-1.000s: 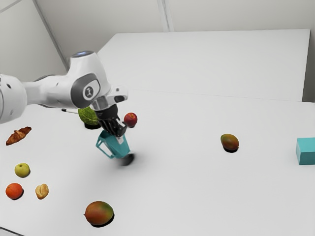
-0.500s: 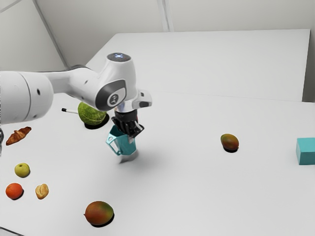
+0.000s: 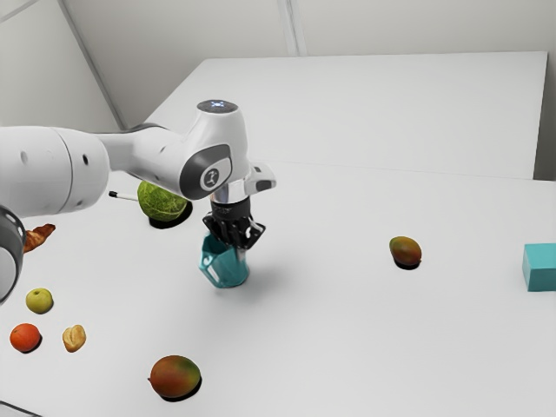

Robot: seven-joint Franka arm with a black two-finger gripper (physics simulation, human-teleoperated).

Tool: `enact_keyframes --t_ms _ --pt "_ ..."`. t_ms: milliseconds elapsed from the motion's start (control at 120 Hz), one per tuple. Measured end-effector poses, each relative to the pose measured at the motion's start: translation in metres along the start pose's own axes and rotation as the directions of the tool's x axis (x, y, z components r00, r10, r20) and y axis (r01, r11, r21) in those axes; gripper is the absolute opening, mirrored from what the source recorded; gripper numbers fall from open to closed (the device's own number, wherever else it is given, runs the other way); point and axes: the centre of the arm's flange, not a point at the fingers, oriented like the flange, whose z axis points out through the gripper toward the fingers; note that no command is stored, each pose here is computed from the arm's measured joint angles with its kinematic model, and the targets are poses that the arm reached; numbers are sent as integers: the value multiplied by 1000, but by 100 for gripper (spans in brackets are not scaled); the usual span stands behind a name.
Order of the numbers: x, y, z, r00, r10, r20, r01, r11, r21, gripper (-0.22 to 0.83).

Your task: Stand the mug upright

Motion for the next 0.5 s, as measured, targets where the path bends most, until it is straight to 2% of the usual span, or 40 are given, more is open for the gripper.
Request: enact_keyframes --t_ms 125,217,317,400,500 --pt "-1 0 -5 1000 -27 -5 27 999 -18 21" --pt "-3 -3 -25 998 -51 -40 49 998 -46 35" --pt "-4 -10 -63 992 -70 -107 63 995 -71 45" --pt "11 -21 -99 984 -76 -159 63 994 -84 50" --pt "21 -67 -147 971 -115 -209 83 985 -153 55"
